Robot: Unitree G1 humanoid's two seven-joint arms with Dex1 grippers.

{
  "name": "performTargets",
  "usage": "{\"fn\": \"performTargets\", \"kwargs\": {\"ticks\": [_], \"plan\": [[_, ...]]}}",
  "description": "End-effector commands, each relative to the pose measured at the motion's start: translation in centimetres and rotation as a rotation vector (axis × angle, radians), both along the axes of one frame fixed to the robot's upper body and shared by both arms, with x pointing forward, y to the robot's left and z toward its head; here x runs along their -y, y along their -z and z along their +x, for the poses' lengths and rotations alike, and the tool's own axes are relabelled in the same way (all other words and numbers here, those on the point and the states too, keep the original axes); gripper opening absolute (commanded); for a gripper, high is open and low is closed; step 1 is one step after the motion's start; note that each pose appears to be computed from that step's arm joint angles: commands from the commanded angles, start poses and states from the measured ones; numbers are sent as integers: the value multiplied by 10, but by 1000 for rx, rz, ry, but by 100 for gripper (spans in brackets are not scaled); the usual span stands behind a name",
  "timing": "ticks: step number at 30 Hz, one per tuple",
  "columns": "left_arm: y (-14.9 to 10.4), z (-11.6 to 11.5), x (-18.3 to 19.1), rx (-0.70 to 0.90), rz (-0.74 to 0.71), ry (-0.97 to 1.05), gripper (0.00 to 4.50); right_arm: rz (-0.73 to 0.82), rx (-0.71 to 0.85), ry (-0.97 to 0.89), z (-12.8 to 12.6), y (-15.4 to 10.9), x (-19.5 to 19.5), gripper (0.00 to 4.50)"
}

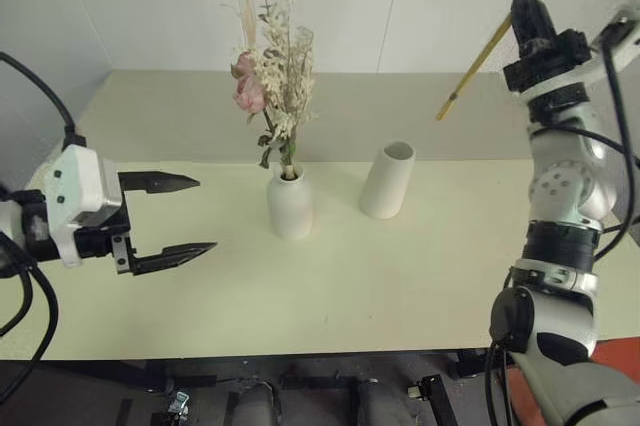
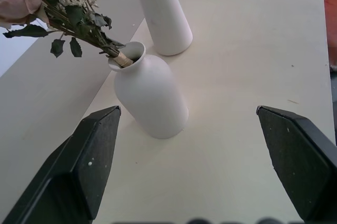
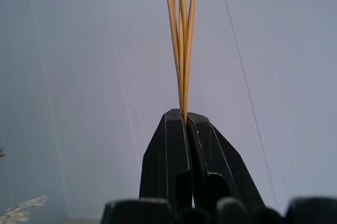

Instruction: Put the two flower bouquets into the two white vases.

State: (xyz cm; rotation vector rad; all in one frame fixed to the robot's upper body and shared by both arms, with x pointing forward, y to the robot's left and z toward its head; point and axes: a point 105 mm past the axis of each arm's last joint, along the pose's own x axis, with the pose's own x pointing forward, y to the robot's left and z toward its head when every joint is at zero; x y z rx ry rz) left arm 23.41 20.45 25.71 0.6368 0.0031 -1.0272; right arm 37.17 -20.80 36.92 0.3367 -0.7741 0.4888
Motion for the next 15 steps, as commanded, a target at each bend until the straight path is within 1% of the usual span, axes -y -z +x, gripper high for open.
{"fn": "performTargets", "kwargs": {"ticks": [1, 7, 10, 15], "plan": [[-10, -3, -2, 56, 9, -18, 450, -46, 28, -72, -9, -2, -19, 3], [-10, -3, -5, 66, 8, -40, 450, -87, 10, -119, -9, 11, -38, 3], [-7, -4, -3, 58, 7, -37, 450, -116, -10, -104, -2, 20, -39, 3], [-6, -3, -4, 61, 7, -49, 450, -115, -41, -112, 7, 31, -42, 3]]}}
